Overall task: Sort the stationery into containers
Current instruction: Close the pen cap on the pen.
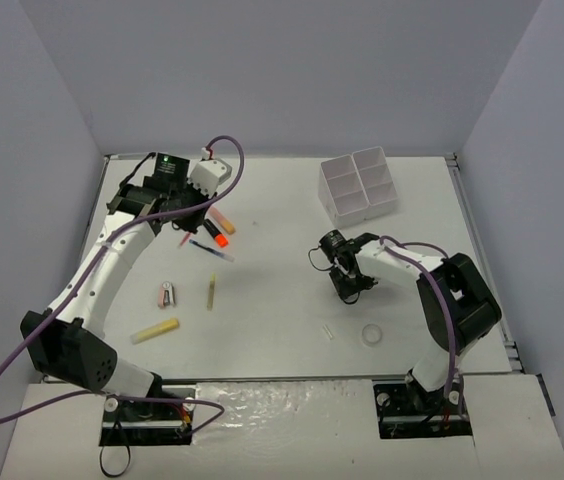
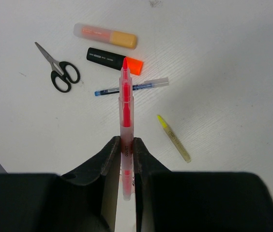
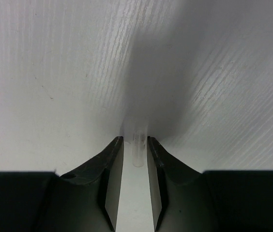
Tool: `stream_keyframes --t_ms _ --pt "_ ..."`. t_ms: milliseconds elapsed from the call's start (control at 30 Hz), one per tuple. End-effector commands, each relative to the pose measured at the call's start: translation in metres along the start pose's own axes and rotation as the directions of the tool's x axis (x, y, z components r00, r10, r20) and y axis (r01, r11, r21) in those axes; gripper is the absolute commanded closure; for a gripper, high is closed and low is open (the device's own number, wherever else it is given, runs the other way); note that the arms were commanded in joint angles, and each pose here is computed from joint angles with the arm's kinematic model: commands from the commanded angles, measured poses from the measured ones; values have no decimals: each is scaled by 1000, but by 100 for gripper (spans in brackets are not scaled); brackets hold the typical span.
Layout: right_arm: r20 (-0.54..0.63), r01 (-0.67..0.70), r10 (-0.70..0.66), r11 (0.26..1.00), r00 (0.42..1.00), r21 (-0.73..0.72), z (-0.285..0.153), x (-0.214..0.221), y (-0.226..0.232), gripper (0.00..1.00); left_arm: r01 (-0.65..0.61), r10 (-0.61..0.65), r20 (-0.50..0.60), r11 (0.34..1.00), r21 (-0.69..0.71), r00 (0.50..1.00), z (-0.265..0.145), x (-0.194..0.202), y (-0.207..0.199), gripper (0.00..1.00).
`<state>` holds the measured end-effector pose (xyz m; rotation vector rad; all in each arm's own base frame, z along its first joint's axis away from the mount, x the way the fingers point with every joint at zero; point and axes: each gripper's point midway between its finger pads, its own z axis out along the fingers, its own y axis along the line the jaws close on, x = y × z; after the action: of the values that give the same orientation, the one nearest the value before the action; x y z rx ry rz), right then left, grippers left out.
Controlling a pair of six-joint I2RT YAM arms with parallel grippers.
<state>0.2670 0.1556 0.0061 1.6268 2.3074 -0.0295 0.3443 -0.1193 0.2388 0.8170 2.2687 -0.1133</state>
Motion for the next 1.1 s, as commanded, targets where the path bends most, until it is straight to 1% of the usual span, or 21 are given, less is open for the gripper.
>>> stream_keyframes --t_ms 0,33,133,267,367,433,533,567,633,700,733,800,833,867,933,1000,1033,1067 --pt "17 5 -6 999 1000 49 13 1 -19 86 -7 13 97 998 -61 995 -22 -22 15 100" --pt "14 8 -9 999 1000 47 14 2 -19 91 -6 12 98 998 -63 995 -23 -22 15 100" --pt "11 25 -26 999 1000 46 17 3 -21 100 -6 12 98 998 -58 995 -23 -22 14 100" --pt "11 62 -63 997 998 37 19 4 -19 100 -5 10 92 999 -52 996 -23 -21 14 100" --pt "20 162 -162 987 987 -20 13 3 -4 100 -3 6 87 999 -38 996 -22 -20 12 100" --pt "59 206 -202 976 978 -77 2 -3 19 100 2 -1 78 1000 -19 997 -23 -20 8 100" --pt "179 345 -312 915 933 -207 -38 -18 73 100 -3 -4 88 997 75 996 -30 -26 -8 100" --pt "237 412 -357 876 904 -250 -58 -25 95 100 -9 -7 113 991 132 994 -36 -33 -16 100" --pt "359 548 -437 776 825 -313 -104 -40 138 100 -20 -29 190 968 250 981 -52 -49 -35 100" --pt "493 676 -485 646 722 -353 -164 -58 178 100 -1 -88 256 945 327 963 -70 -63 -49 100" --pt "503 681 -482 638 717 -360 -169 -60 181 100 6 -114 280 933 360 953 -77 -70 -53 100" --pt "635 776 -461 475 620 -414 -240 -75 217 100 6 -167 324 897 443 931 -94 -84 -66 100" --pt "671 803 -445 396 593 -446 -265 -75 229 100 18 -183 319 888 460 930 -98 -85 -68 100" --pt "711 825 -417 295 565 -482 -294 -75 240 100 25 -201 313 874 485 928 -105 -88 -72 100" --pt "754 830 -371 99 543 -549 -336 -66 254 100 56 -224 293 872 487 929 -108 -86 -73 100" --pt "792 808 -246 -56 558 -586 -383 -73 268 100 71 -229 291 881 468 929 -113 -79 -73 100" --pt "784 791 -214 -71 582 -607 -390 -80 271 100 63 -225 301 883 466 927 -117 -77 -75 100" --pt "777 767 -171 -133 606 -628 -405 -81 275 100 52 -222 321 885 463 921 -119 -78 -76 100"
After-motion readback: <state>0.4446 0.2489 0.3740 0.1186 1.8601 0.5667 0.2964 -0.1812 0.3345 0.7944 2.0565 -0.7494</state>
